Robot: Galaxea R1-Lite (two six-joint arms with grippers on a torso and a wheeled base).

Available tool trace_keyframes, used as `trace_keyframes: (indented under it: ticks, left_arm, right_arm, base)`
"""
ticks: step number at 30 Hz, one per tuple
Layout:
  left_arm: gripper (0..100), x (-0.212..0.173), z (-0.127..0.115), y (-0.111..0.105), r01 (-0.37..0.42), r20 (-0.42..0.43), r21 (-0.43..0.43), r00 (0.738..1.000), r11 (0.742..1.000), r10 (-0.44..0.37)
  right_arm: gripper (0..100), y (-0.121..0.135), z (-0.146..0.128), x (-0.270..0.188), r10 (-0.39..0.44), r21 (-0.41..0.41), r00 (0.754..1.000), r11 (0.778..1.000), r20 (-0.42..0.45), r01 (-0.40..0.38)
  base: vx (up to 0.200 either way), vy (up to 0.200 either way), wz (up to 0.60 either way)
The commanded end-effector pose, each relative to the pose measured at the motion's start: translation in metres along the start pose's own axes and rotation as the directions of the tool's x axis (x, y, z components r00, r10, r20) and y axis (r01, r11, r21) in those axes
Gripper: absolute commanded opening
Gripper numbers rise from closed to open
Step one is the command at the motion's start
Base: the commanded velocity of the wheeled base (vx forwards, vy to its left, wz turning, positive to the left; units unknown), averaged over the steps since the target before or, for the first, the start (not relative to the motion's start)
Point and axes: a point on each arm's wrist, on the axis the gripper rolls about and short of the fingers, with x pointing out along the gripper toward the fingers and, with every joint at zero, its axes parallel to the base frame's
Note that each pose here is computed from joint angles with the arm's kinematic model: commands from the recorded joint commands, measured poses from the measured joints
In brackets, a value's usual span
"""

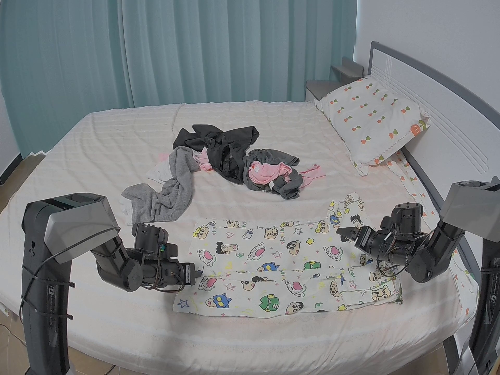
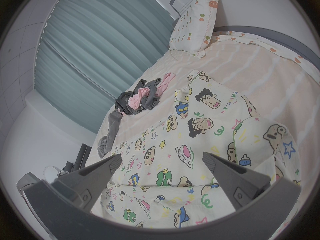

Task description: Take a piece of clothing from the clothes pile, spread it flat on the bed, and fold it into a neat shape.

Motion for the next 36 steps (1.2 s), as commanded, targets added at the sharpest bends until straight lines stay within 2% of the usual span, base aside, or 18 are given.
trace_keyframes:
  ticks: [1, 17, 26, 31, 36]
  left_arm:
    - [0, -0.003, 0.001, -0.001, -0.001, 0.003, 0.0, 1.0, 1.0, 0.001]
    - [0, -0.025, -0.002, -0.011, -0.013, -0.01, -0.003, 1.0, 1.0, 0.013]
    - [0, -0.045, 0.005, -0.024, -0.023, -0.033, -0.006, 0.999, 1.0, 0.023]
    - [0, -0.052, 0.0, -0.03, -0.021, -0.051, -0.002, 0.999, 1.0, 0.021]
    - [0, -0.06, 0.001, -0.038, -0.025, -0.086, -0.042, 0.996, 0.999, 0.021]
  right_arm:
    - [100, 0.0, 0.0, 0.001, 0.0, 0.0, 1.0, 1.0, -0.001, 0.0]
    - [100, -0.001, -0.001, 0.001, -0.002, 0.0, 1.0, 1.0, -0.001, 0.002]
    - [100, -0.001, -0.001, 0.001, -0.002, 0.0, 1.0, 1.0, -0.001, 0.002]
    - [100, -0.001, -0.001, 0.001, -0.002, 0.0, 1.0, 1.0, -0.001, 0.002]
    - [100, -0.001, 0.0, 0.001, -0.003, 0.001, 1.0, 1.0, 0.0, 0.003]
  base:
    - [0.0, 0.0, 0.0]
    - [0.0, 0.0, 0.0]
    - [0.0, 0.0, 0.0]
    - [0.0, 0.0, 0.0]
    - [0.0, 0.0, 0.0]
